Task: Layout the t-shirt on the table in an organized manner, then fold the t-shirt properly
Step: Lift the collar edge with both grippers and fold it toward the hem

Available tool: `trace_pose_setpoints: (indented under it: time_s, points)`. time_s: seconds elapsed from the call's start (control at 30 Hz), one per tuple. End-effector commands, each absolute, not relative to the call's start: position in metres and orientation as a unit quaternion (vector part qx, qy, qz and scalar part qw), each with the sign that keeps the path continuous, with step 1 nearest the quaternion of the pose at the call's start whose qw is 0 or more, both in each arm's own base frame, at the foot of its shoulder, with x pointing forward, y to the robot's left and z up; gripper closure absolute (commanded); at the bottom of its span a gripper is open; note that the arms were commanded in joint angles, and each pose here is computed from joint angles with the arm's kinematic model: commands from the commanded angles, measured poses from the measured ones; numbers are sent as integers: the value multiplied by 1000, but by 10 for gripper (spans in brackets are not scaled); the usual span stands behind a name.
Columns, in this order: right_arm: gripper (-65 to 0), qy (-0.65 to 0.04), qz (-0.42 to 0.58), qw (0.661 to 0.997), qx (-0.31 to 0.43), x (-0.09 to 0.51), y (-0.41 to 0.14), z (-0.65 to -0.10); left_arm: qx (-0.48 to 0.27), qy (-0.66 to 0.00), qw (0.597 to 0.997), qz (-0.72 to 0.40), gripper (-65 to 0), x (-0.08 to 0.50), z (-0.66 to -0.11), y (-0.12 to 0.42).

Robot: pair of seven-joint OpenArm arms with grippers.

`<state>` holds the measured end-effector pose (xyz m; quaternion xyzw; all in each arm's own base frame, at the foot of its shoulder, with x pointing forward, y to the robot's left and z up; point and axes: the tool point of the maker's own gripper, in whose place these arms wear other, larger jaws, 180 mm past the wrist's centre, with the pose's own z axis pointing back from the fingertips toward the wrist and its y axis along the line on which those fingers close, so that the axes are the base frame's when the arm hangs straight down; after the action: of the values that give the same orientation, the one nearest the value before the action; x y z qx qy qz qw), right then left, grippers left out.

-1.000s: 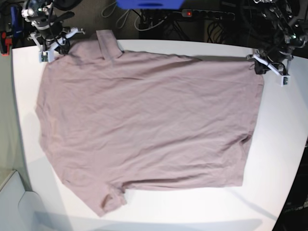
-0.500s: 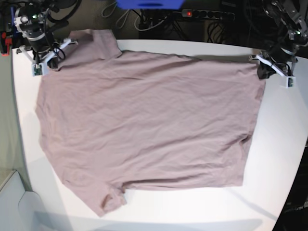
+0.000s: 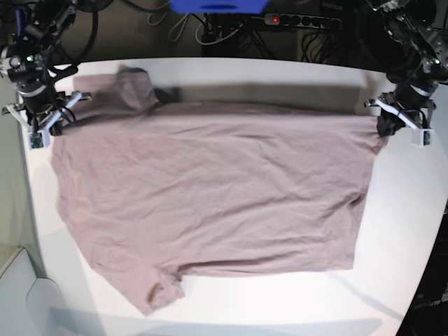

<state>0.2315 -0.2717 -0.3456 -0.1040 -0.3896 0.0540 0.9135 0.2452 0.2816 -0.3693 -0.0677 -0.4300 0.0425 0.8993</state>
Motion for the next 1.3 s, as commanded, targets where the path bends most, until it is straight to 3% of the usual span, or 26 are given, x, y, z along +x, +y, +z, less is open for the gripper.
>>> trace_pose_setpoints:
  time_s: [0.0,0.47,1.27]
  points:
    - [0,-410,56,904,-108,239,-272,-334,-65,-454,888,39,-2,257,-355,286]
    - [0,-415,42,905,-85,266,-277,-345,-70,-524,848,36,-2,316,-310,287]
    - [0,-447,100,888,-49,338,-252,-331,-126,-511,846,83,-2,356,-333,296]
